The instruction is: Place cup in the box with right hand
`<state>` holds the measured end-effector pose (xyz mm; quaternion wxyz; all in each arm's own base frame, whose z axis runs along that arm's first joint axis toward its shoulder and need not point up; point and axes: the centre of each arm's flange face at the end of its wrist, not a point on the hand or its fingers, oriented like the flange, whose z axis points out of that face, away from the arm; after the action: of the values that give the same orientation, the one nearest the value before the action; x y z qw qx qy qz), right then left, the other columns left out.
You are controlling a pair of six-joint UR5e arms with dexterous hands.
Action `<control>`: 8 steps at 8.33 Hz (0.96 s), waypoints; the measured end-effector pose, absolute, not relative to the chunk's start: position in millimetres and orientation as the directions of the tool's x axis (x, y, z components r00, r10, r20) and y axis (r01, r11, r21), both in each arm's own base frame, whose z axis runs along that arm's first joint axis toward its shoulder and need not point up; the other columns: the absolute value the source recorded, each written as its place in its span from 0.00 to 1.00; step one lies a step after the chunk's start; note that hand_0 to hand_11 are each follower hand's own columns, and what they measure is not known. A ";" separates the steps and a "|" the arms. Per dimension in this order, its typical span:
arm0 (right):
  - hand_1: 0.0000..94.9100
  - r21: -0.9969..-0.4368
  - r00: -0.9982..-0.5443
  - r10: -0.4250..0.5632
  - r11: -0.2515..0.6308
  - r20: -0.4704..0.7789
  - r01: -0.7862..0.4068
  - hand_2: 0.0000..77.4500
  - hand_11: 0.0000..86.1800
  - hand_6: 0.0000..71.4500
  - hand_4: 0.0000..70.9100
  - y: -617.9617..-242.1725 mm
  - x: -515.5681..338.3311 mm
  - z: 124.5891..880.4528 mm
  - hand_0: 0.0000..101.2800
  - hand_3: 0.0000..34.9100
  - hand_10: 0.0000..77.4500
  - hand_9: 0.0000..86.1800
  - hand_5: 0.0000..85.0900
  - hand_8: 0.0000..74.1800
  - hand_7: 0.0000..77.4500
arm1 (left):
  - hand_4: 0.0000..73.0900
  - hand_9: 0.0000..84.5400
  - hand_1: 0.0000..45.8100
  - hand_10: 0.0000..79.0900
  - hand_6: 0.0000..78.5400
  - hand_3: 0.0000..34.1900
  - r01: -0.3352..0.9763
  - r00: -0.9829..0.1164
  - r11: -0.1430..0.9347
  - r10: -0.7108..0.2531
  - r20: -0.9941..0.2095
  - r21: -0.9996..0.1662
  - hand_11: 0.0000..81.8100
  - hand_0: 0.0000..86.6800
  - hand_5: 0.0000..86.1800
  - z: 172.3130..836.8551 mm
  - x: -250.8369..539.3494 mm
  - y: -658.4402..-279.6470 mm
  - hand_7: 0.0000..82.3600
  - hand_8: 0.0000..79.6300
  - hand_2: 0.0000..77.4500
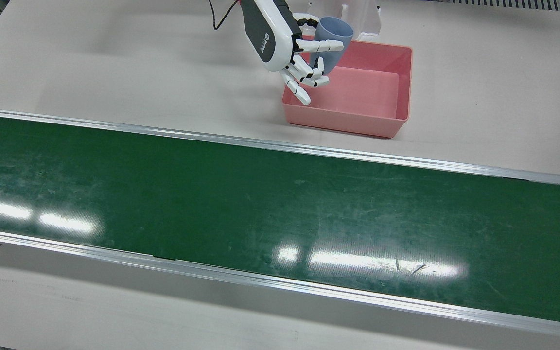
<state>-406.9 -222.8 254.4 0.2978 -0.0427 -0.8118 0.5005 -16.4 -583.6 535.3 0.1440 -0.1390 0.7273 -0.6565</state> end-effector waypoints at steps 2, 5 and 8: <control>0.01 -0.841 -0.819 0.374 0.496 0.434 -0.219 0.01 0.01 0.08 0.72 -222.7 -405.8 254.2 0.46 0.00 0.00 0.15 0.13 0.04 0.34 | 0.00 0.00 0.01 0.00 0.00 0.00 -0.013 -0.920 0.099 -0.391 -0.027 -0.995 0.00 0.00 0.00 535.4 -16.4 -583.6 0.00 0.00 0.01; 0.01 -0.851 -0.827 0.383 0.486 0.412 -0.199 0.01 0.01 0.10 0.62 -229.5 -376.8 263.1 0.49 0.00 0.00 0.16 0.01 0.07 0.42 | 0.00 0.00 0.01 0.00 0.00 0.00 -0.013 -0.920 0.099 -0.391 -0.027 -0.995 0.00 0.00 0.00 535.4 -16.4 -583.5 0.00 0.00 0.01; 0.41 -0.885 -0.901 0.297 0.434 0.316 -0.167 0.32 0.10 0.15 0.62 -286.5 -271.3 276.5 0.82 0.00 0.01 0.23 0.17 0.15 0.47 | 0.00 0.00 0.01 0.00 0.00 0.00 -0.013 -0.920 0.100 -0.391 -0.027 -0.995 0.00 0.00 0.00 535.3 -16.4 -583.6 0.00 0.00 0.01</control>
<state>-271.3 -286.5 276.5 0.2189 -0.0399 -0.8181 0.5302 -16.4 -583.6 535.3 0.1440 -0.1390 0.7274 -0.6564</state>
